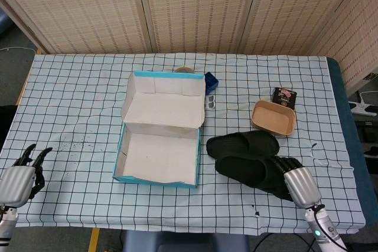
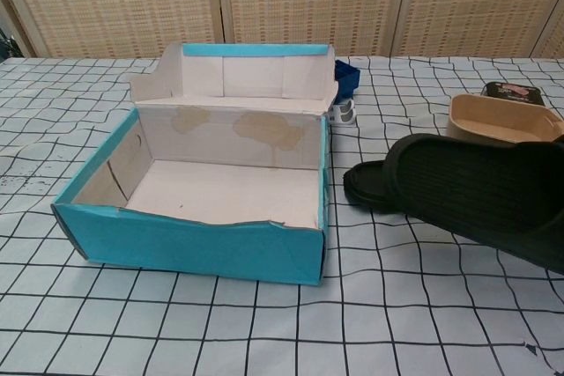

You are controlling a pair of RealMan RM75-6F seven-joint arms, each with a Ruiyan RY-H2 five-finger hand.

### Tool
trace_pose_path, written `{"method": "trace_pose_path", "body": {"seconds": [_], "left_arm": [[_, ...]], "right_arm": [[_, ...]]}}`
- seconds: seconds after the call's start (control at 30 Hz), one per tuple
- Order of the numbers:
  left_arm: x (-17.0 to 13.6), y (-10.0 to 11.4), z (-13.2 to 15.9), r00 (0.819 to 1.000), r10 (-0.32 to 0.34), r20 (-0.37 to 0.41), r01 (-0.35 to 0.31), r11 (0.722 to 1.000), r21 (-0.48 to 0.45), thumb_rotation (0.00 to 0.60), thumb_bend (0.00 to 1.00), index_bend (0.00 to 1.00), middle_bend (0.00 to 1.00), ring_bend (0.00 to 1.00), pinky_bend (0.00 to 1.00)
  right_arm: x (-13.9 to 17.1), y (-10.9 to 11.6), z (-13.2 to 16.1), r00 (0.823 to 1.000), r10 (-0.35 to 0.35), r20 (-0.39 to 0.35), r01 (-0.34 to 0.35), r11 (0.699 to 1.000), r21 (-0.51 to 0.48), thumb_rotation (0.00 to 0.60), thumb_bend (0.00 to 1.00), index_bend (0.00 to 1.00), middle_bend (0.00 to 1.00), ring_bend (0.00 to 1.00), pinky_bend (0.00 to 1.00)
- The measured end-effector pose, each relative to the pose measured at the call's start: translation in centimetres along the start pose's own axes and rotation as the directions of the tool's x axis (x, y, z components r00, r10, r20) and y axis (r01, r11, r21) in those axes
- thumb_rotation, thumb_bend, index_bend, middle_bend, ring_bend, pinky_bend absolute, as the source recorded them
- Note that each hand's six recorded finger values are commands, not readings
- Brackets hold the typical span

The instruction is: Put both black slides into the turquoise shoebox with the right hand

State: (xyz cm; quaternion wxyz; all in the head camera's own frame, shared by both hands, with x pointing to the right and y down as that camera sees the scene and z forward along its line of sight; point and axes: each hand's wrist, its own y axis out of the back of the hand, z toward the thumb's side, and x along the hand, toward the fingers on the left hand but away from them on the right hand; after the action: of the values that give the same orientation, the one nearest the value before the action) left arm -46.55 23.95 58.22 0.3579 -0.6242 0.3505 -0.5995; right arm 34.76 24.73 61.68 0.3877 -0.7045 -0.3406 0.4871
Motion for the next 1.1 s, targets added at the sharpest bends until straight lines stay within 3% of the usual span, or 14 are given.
{"method": "trace_pose_path", "body": {"seconds": [0.13, 0.3, 0.57, 0.77, 0.93, 1.0, 1.1], "left_arm": [[0.0, -0.2, 0.0, 1.000, -0.006, -0.002, 0.006, 1.000, 0.006, 0.600, 0.38, 0.13, 0.03, 0.03, 0.31], [0.1, -0.3, 0.0, 1.000, -0.014, -0.003, 0.014, 1.000, 0.012, 0.600, 0.38, 0.13, 0.03, 0.03, 0.31], [0.2, -0.5, 0.1, 1.000, -0.021, -0.004, 0.021, 1.000, 0.019, 0.600, 0.38, 0.13, 0.04, 0.03, 0.31], [0.2, -0.8, 0.1, 0.999, -0.044, -0.006, 0.045, 0.998, 0.039, 0.600, 0.39, 0.13, 0.04, 0.03, 0.31], [0.2, -0.7, 0.0, 0.999, -0.043, -0.010, 0.043, 0.999, 0.033, 0.600, 0.39, 0.13, 0.05, 0.03, 0.31], [0.2, -0.6, 0.0, 0.999, -0.040, -0.009, 0.040, 0.999, 0.030, 0.600, 0.39, 0.13, 0.05, 0.03, 0.31], [0.1, -0.5, 0.0, 0.999, -0.038, -0.006, 0.038, 0.999, 0.027, 0.600, 0.39, 0.13, 0.05, 0.03, 0.31]], "right_arm": [[0.3, 1.9, 0.6, 0.999, -0.050, -0.007, 0.050, 0.999, -0.010, 0.600, 0.10, 0.66, 0.53, 0.42, 0.35], [-0.5, 3.7, 2.6, 0.993, -0.092, -0.075, 0.088, 0.995, -0.049, 0.600, 0.10, 0.67, 0.54, 0.43, 0.37], [-4.7, 4.0, 6.8, 0.982, -0.008, -0.189, -0.010, 0.995, -0.098, 0.600, 0.10, 0.67, 0.54, 0.43, 0.37], [-8.4, 3.1, 11.9, 0.947, 0.097, -0.306, -0.134, 0.985, -0.105, 0.600, 0.10, 0.67, 0.54, 0.43, 0.37], [-10.8, 2.0, 16.4, 0.901, 0.205, -0.383, -0.272, 0.954, -0.129, 0.600, 0.10, 0.67, 0.54, 0.43, 0.37], [-11.8, 1.7, 18.1, 0.885, 0.226, -0.408, -0.298, 0.946, -0.123, 0.600, 0.10, 0.67, 0.54, 0.43, 0.37], [-12.8, 1.4, 20.2, 0.875, 0.224, -0.429, -0.296, 0.949, -0.110, 0.600, 0.10, 0.67, 0.54, 0.43, 0.37]]}}
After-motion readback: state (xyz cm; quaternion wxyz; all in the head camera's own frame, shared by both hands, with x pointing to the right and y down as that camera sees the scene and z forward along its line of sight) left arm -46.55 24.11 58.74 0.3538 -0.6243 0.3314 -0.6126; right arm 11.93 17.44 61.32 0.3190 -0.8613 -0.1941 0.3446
